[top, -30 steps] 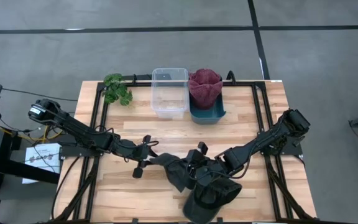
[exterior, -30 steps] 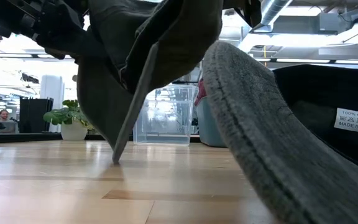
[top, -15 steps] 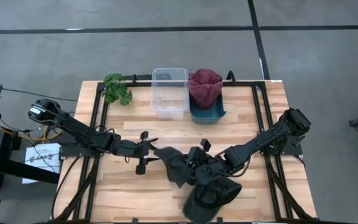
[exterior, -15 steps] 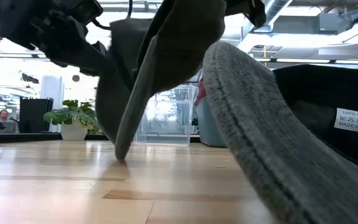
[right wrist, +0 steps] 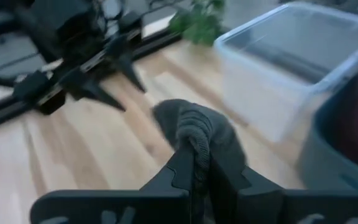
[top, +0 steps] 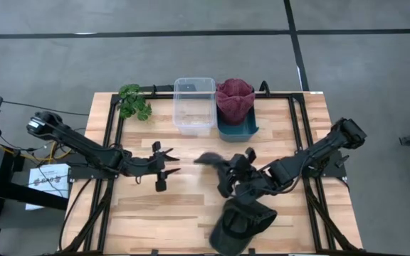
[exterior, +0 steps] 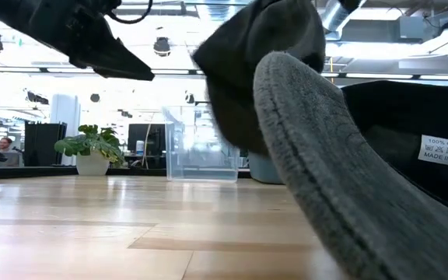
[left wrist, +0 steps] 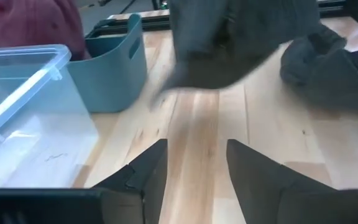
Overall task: Pick & Place hat
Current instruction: Put the left black cap into the transparent bin
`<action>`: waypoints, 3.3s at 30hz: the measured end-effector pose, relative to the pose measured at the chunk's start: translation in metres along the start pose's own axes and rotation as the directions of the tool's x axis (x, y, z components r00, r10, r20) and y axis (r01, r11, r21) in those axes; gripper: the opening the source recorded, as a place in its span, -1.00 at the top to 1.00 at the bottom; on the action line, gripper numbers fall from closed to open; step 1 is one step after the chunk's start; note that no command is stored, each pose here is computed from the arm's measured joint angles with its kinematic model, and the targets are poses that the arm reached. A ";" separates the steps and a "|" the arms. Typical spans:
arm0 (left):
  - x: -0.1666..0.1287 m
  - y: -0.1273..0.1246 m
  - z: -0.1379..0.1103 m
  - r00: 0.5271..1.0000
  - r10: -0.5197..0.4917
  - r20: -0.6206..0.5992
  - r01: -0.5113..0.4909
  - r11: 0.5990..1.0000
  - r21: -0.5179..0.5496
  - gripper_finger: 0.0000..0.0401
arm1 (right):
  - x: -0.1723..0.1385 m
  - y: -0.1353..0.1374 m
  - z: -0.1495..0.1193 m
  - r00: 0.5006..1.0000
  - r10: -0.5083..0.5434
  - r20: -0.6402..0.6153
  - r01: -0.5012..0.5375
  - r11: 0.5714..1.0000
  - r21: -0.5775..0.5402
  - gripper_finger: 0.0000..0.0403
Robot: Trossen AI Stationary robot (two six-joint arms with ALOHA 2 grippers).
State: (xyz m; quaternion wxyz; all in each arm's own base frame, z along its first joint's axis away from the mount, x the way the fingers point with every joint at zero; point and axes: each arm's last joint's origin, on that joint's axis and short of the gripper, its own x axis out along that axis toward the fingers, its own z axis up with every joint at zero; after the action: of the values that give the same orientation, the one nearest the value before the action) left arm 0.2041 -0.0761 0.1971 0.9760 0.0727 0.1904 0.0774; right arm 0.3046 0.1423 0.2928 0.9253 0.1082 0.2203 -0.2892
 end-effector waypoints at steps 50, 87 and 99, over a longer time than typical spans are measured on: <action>0.012 -0.011 0.009 0.986 -0.100 0.136 0.113 0.989 -0.091 0.29 | 0.124 0.019 0.032 0.907 -0.038 0.419 -0.064 0.972 0.226 0.93; 0.011 -0.007 0.005 0.989 0.105 0.100 -0.093 0.989 -0.115 0.88 | 0.129 0.032 0.026 0.902 0.009 0.432 -0.106 0.974 0.200 0.91; 0.010 -0.013 0.004 0.995 -0.004 0.098 0.013 0.996 -0.091 0.97 | 0.129 0.035 0.023 0.909 0.110 0.403 -0.109 0.994 -0.025 0.74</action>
State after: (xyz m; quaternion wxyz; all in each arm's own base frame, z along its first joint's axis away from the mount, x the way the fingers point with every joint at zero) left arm 0.2163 -0.0872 0.1955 0.9867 0.0308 0.1389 0.0785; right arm 0.4280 0.0997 0.2549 0.9656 0.0576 0.0184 -0.2528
